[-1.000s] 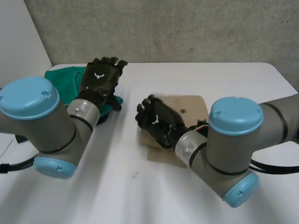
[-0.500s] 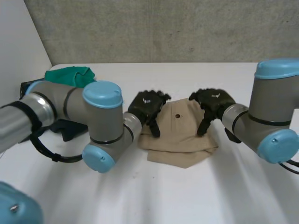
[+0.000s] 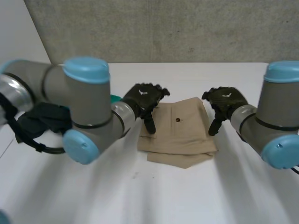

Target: Fold the laundry.

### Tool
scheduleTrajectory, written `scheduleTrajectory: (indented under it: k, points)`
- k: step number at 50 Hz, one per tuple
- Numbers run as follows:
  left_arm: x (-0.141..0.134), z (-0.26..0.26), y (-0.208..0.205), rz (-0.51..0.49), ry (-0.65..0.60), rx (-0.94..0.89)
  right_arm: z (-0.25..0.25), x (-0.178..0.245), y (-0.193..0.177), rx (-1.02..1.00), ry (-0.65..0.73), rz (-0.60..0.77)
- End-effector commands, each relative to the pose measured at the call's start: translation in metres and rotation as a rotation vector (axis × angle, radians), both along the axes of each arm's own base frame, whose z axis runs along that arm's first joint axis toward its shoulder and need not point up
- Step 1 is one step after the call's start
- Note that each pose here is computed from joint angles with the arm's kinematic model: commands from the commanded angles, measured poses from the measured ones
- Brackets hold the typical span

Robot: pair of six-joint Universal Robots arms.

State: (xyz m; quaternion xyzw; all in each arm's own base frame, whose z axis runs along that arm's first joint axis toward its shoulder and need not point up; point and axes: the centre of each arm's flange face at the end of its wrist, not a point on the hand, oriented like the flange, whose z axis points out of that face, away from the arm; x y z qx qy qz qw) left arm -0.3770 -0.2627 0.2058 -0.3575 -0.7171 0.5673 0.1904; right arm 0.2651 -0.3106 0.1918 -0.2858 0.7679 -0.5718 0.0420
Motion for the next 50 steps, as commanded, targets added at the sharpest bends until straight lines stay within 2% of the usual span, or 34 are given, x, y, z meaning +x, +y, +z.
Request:
scheduleTrajectory:
  k: [1, 6, 12, 17, 35, 43, 50]
  points:
    - [0.018, 0.058, 0.020, -0.121, 0.077, -0.015, 0.004, -0.029, 0.021, -0.015, -0.172, -0.165]
    - [0.036, 0.087, 0.037, -0.205, 0.113, -0.015, -0.016, -0.041, 0.033, 0.124, -0.300, -0.246]
    - [0.038, 0.094, 0.047, -0.238, 0.121, -0.016, -0.036, -0.037, 0.050, 0.250, -0.373, -0.206]
    - [0.038, 0.093, 0.048, -0.239, 0.118, -0.010, -0.051, -0.031, 0.048, 0.288, -0.389, -0.172]
    - [0.038, 0.091, 0.048, -0.241, 0.118, -0.003, -0.086, -0.012, 0.026, 0.299, -0.384, -0.146]
    - [0.038, 0.092, 0.047, -0.237, 0.122, -0.008, -0.073, -0.005, 0.004, 0.185, -0.434, -0.120]
    - [0.039, 0.089, 0.045, -0.231, 0.118, -0.003, -0.053, 0.005, -0.036, 0.078, -0.480, -0.108]
